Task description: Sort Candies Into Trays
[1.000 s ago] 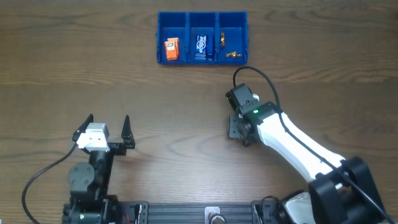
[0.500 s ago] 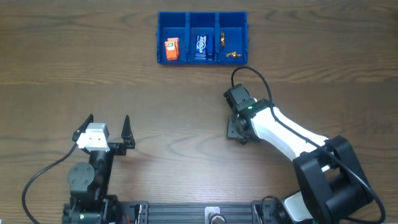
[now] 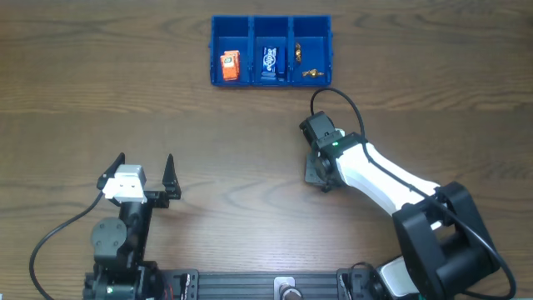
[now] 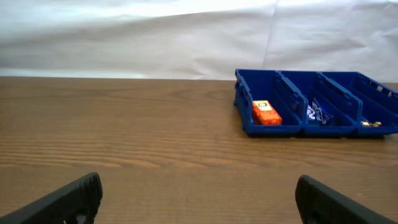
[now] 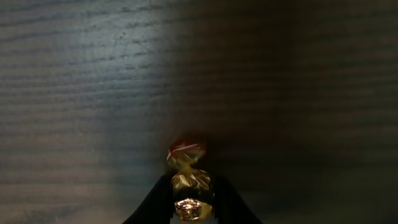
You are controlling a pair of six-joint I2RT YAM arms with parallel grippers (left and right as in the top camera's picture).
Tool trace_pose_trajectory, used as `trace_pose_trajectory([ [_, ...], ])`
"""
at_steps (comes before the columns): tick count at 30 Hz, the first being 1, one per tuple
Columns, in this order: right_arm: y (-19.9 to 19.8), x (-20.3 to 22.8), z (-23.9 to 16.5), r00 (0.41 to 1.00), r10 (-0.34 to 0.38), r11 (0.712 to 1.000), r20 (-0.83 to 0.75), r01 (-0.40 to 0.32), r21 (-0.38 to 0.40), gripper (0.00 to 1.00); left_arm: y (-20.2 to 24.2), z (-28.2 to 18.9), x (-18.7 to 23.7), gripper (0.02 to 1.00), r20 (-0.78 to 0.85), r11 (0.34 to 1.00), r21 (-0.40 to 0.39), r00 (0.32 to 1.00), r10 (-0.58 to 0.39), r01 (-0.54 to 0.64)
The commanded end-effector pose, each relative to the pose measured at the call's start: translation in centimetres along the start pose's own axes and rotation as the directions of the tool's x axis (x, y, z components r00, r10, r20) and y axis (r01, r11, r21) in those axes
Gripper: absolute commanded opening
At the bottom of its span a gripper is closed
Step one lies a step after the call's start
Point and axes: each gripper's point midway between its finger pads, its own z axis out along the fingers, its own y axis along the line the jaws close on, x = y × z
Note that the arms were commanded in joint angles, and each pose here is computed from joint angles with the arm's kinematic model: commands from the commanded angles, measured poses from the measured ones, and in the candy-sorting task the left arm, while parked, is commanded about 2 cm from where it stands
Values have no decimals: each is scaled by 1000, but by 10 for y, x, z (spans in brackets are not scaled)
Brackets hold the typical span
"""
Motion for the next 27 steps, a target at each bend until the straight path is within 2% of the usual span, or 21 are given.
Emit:
trace_pose_trajectory([
  [1, 14, -37, -59, 991, -9, 998, 136, 17, -56, 161, -1, 1, 16, 998, -49, 1000, 11, 999, 2, -1],
  [7, 17, -126, -164, 930, -68, 998, 361, 69, 10, 161, -1, 1, 16, 998, -49, 1000, 11, 999, 2, -1],
  [10, 16, -199, -195, 886, -38, 999, 462, 30, 24, 156, -1, 1, 16, 998, -49, 1000, 11, 999, 2, -1],
  [12, 19, -229, -193, 875, -50, 999, 481, 38, 33, 154, -1, 1, 16, 998, -49, 1000, 11, 999, 2, -1],
  [13, 27, -258, -181, 868, -78, 997, 491, 62, 50, 156, -1, 1, 16, 998, -49, 1000, 11, 999, 2, -1],
  [16, 40, -295, -152, 859, -118, 993, 498, 96, 71, 156, -1, 1, 16, 998, -49, 1000, 11, 999, 2, -1],
  [20, 50, -318, -113, 858, -104, 994, 504, 98, 38, 169, -1, 1, 16, 998, -49, 1000, 11, 999, 2, -1],
  [23, 51, -321, -102, 862, -100, 995, 498, 98, 30, 240, -1, 1, 16, 998, -49, 1000, 11, 999, 2, -1],
  [24, 51, -321, -102, 860, -99, 995, 500, 97, 29, 290, -1, 1, 16, 996, -49, 1000, 11, 999, 2, -1],
  [25, 50, -323, -102, 859, -96, 995, 503, 95, 29, 404, -1, 1, 16, 998, -49, 1000, 11, 999, 2, -1],
  [27, 47, -325, -103, 856, -91, 996, 509, 88, 28, 481, -1, 1, 16, 998, -49, 1000, 11, 999, 2, -1],
])
